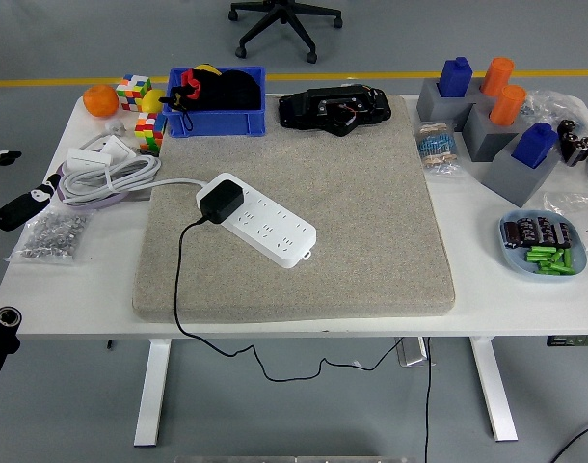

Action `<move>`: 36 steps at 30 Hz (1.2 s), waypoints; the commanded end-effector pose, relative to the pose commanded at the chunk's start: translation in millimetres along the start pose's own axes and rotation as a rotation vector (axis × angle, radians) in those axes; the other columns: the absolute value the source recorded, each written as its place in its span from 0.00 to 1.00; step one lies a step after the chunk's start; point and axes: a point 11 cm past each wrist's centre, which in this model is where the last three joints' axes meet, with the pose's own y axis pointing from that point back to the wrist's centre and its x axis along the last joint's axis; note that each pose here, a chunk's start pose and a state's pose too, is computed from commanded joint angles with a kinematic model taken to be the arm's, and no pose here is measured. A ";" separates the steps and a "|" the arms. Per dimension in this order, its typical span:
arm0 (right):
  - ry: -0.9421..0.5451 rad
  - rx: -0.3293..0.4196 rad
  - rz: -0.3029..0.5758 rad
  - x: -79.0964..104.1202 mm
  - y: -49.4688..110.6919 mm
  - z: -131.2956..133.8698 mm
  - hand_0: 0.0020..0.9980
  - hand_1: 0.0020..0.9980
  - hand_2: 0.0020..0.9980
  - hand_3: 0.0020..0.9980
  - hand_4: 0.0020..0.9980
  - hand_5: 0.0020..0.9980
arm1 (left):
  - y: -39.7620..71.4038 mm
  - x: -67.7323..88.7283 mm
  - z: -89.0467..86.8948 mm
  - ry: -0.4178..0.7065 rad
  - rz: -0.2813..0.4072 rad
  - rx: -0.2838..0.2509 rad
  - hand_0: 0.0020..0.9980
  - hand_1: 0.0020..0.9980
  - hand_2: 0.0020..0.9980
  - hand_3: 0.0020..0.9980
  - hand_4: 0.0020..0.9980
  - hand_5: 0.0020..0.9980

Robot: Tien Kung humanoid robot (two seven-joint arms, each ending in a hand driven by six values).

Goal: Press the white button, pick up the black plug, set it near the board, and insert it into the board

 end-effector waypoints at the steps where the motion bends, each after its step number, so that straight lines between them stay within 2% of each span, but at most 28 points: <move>1: 0.000 0.000 0.001 0.2 0.0 0.1 0.66 0.64 0.65 0.59 0.67 0.42 | -0.1 0.1 -0.1 0.000 0.000 0.000 0.83 0.87 0.79 0.74 0.86 0.41; 9: 0.006 -0.002 0.000 0.4 0.0 0.9 0.66 0.68 0.66 0.59 0.67 0.42 | -0.4 -2.0 1.7 -0.004 -0.009 -0.003 0.83 0.87 0.79 0.74 0.85 0.41; 36: 0.001 -0.013 -0.008 -4.4 -0.2 8.2 0.67 0.66 0.66 0.59 0.67 0.42 | 6.0 -9.7 -7.1 -0.003 -0.033 0.026 0.83 0.87 0.79 0.74 0.84 0.40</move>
